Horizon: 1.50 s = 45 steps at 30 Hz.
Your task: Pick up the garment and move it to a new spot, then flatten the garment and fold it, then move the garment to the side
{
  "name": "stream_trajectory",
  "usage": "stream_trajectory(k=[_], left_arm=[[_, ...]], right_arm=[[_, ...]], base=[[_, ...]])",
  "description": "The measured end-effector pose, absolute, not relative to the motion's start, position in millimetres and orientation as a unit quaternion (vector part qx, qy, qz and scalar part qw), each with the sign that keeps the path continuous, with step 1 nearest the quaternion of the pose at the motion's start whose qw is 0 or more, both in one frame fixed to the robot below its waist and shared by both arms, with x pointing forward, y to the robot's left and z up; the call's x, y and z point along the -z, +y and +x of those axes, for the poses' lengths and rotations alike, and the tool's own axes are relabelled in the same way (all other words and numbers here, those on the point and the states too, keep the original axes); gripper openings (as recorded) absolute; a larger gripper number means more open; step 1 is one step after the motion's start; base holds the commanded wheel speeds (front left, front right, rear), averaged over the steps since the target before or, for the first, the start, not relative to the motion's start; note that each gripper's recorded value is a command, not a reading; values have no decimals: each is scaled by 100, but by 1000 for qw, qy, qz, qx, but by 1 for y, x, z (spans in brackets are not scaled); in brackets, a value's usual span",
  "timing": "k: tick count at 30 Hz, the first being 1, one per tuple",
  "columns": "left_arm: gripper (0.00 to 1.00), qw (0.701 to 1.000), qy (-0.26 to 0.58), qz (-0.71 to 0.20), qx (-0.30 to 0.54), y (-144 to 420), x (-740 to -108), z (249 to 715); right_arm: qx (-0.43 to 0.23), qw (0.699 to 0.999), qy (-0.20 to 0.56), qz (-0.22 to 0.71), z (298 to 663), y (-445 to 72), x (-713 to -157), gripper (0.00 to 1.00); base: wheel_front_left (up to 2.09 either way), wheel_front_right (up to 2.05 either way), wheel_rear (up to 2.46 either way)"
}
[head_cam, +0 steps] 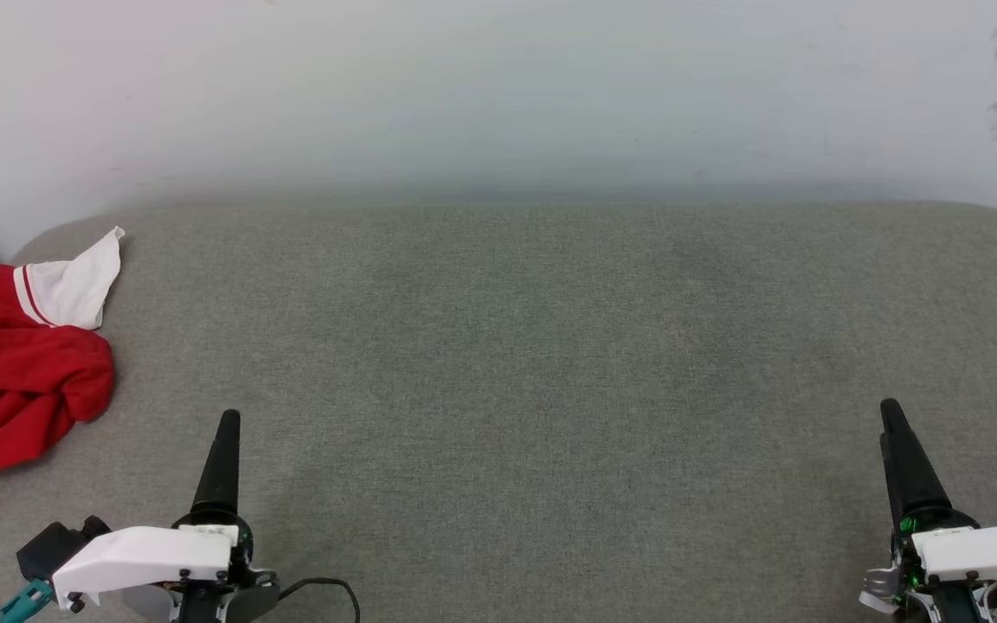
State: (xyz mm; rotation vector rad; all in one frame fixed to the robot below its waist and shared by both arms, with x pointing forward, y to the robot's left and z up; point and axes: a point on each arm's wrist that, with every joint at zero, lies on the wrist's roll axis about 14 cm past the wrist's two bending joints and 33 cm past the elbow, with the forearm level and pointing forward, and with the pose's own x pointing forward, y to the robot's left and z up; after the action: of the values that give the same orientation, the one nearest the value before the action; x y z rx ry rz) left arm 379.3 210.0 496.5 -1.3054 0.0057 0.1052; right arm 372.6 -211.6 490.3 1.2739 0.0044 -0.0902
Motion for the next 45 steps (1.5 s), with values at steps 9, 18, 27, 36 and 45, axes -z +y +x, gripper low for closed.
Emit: stream_trajectory(k=[9, 18, 27, 36, 45], left_arm=[[100, 856, 15, -514, -59, 205, -498, 378], [100, 903, 16, -425, -61, 200, -499, 375], [100, 937, 19, -344, -58, 195, -499, 373], [100, 959, 17, -278, -59, 194, -499, 370], [100, 972, 8, -227, -54, 191, -502, 369]], right_arm=[[28, 864, -11, 502, 372, -208, -504, 100], [16, 907, -16, 420, 371, -202, -509, 100], [10, 936, -16, 351, 367, -198, -509, 100], [5, 956, -22, 292, 365, -196, -510, 100], [0, 971, -23, 239, 362, -193, -510, 100]], base=[[0, 0, 0], [0, 0, 0], [0, 0, 0], [0, 0, 0], [0, 0, 0]])
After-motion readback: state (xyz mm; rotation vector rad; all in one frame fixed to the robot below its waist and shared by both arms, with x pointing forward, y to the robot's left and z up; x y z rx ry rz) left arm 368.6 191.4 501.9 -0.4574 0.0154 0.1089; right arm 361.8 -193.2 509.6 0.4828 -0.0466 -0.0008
